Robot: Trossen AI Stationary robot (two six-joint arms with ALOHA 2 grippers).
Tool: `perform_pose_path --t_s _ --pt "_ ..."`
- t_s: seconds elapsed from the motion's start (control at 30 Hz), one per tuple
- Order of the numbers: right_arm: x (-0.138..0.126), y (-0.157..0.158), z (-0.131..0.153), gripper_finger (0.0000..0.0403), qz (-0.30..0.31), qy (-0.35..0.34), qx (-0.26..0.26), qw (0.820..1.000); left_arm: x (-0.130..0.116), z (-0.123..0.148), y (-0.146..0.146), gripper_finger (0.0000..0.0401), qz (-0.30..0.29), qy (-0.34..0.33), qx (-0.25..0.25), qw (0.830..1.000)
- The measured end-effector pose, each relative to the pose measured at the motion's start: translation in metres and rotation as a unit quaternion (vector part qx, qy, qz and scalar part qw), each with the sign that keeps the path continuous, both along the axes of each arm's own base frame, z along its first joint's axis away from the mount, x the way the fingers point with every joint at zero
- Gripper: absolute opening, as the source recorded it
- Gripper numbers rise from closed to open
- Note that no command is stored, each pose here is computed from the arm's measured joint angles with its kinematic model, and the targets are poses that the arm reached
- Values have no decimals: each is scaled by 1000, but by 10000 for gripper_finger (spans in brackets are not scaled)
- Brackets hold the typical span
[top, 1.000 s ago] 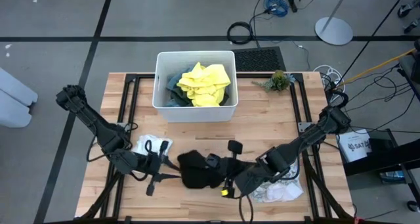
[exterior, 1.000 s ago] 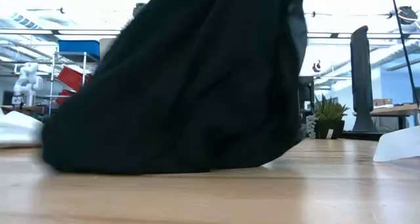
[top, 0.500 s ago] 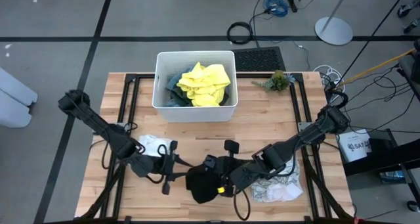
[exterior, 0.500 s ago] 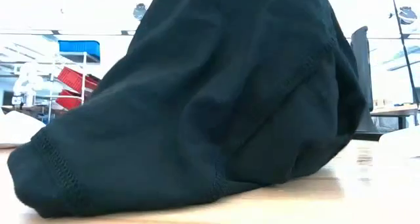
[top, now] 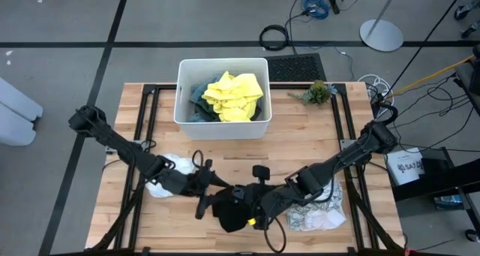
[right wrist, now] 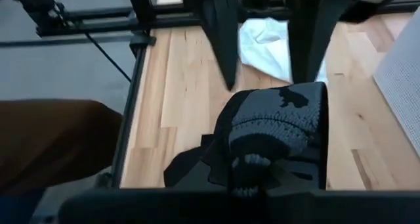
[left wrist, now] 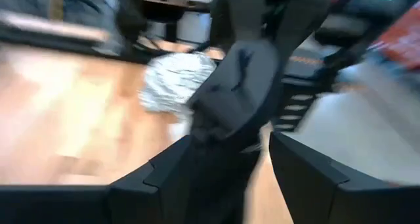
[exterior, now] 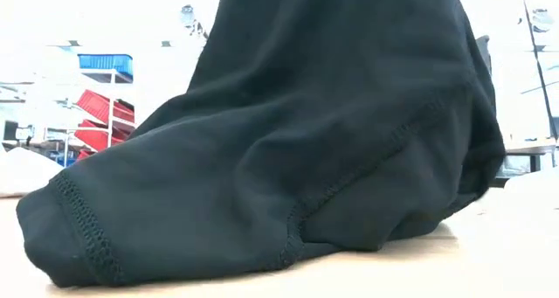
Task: Fold laundry
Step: Fold the black underwear
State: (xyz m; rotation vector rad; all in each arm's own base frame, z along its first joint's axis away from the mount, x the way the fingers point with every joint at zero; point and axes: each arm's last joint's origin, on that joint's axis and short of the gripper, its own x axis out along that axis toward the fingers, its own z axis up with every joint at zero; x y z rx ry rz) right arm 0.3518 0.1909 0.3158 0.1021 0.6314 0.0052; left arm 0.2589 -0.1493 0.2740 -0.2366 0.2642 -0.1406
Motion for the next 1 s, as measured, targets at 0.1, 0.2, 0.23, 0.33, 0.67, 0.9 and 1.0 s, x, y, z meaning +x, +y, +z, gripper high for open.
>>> perform_pose_path --t_s 0.1,0.2,0.23,0.33,0.67,0.9,1.0 --pt "6 0 -8 0 13 14 -3 1000 5 1 6 210 4 5 -66 998" --pt "12 -3 -15 0 19 20 0 1000 9 -2 10 210 29 15 -94 995" --pt "13 -4 -16 0 20 22 0 1000 10 -3 11 210 28 18 -95 995" --pt "16 -6 -15 0 21 16 -1 1000 13 -7 9 210 4 29 -98 995" --pt "18 -6 -14 0 28 4 -1 1000 19 -10 8 210 -25 19 -98 995" --pt "18 -6 -14 0 28 7 -3 1000 19 -10 8 192 -31 15 -76 996" --pt "18 -6 -15 0 28 9 -4 1000 19 -10 8 156 -33 13 -70 997"
